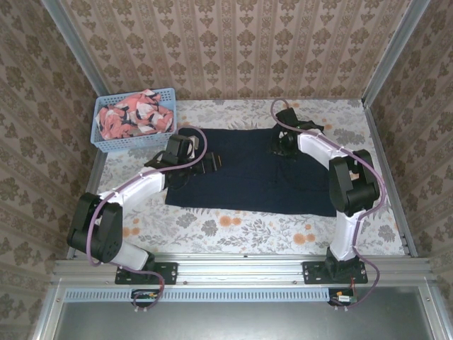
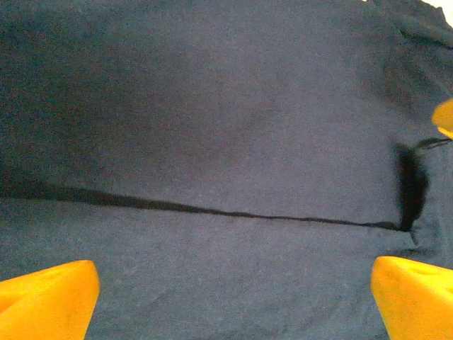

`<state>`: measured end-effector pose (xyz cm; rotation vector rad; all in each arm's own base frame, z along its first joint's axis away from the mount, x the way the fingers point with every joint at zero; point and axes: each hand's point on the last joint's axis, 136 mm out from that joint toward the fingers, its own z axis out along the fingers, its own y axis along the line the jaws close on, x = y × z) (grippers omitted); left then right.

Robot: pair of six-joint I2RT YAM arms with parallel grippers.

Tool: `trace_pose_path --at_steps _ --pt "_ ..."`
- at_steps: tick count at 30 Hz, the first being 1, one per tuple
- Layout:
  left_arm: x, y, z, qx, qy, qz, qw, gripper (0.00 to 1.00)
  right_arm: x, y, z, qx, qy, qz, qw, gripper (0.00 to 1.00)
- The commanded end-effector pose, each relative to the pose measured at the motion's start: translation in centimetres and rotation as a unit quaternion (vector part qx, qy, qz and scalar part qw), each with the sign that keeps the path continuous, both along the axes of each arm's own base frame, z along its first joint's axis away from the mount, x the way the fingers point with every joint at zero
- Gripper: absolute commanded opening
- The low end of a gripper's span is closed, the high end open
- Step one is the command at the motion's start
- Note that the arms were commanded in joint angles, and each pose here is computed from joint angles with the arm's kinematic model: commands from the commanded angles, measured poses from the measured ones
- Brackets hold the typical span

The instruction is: Fold and stack the mixed laundry pile

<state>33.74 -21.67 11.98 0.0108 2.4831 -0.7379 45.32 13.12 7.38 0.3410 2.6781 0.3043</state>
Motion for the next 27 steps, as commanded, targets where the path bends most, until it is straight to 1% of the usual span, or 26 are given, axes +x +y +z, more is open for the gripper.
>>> trace_pose_path --at_steps 1,2,3,5,6,7,8,10,11,12,13,14,15,16,18,20,23,27 --pt "-1.3 0.4 -0.1 0.003 0.014 -0.01 1.0 1.0 -0.4 0.3 -0.2 0.001 0.011 0.011 1.0 0.76" --pt "-1.8 0.4 -0.3 0.009 0.019 -0.018 1.0 1.0 -1.0 -0.2 0.2 -0.009 0.009 0.011 1.0 0.81" --pt "-2.3 0.4 -0.6 0.017 0.025 -0.026 0.999 1.0 -1.6 -0.6 0.7 -0.017 0.004 0.011 1.0 0.82" --pt "-3.3 0.5 -1.2 0.031 0.033 -0.039 0.998 0.99 -4.3 -1.5 0.7 -0.028 0.024 0.013 0.999 0.8" --pt "-3.7 0.5 -1.6 0.033 0.036 -0.043 0.998 0.97 -5.9 -2.0 0.3 -0.029 0.034 0.009 0.999 0.76" --pt "-4.1 0.4 -2.1 0.029 0.041 -0.048 0.998 0.92 -7.7 -2.5 0.1 -0.03 0.042 0.003 0.999 0.7" --pt "-4.2 0.2 -2.3 0.023 0.042 -0.052 0.997 0.86 -9.2 -2.9 -0.3 -0.03 0.048 -0.003 0.998 0.63" --pt "-4.0 -0.4 -3.0 0.009 0.045 -0.057 0.997 0.61 -12.4 -3.7 -1.2 -0.021 0.059 -0.021 0.998 0.4" --pt "-3.8 -0.8 -3.1 0.001 0.045 -0.057 0.997 0.47 -13.5 -3.9 -1.5 -0.016 0.063 -0.027 0.998 0.32" --pt "-3.4 -1.2 -3.2 -0.007 0.043 -0.059 0.997 0.34 -14.2 -4.0 -1.9 -0.008 0.057 -0.032 0.998 0.26" --pt "-2.9 -1.6 -3.3 -0.011 0.04 -0.061 0.997 0.23 -14.9 -4.2 -2.3 -0.005 0.056 -0.037 0.998 0.23" --pt "-2.7 -1.9 -3.7 -0.011 0.043 -0.061 0.997 0.02 -15.3 -4.3 -2.6 -0.002 0.055 -0.04 0.998 0.15" --pt "-2.4 -2.0 -4.1 -0.008 0.049 -0.059 0.997 0.0 -15.6 -4.4 -3.0 -0.004 0.058 -0.042 0.997 0.04" --pt "-2.3 -2.0 -4.6 -0.004 0.053 -0.059 0.997 0.0 -15.6 -4.5 -3.3 -0.004 0.059 -0.046 0.997 0.0" --pt "-2.6 -1.8 -5.7 0.01 0.069 -0.057 0.996 0.0 -15.6 -4.6 -4.1 -0.005 0.06 -0.052 0.997 0.0" --pt "-3.5 -1.3 -6.6 0.026 0.084 -0.057 0.995 0.0 -15.5 -5.0 -4.9 -0.009 0.061 -0.062 0.996 0.0" --pt "-5.4 -0.1 -7.6 0.051 0.097 -0.05 0.993 0.0 -15.6 -5.8 -6.1 -0.015 0.077 -0.083 0.993 0.0" --pt "-8.2 1.6 -9.4 0.079 0.12 -0.038 0.989 0.0 -16.0 -6.0 -6.2 -0.017 0.087 -0.083 0.993 0.0"
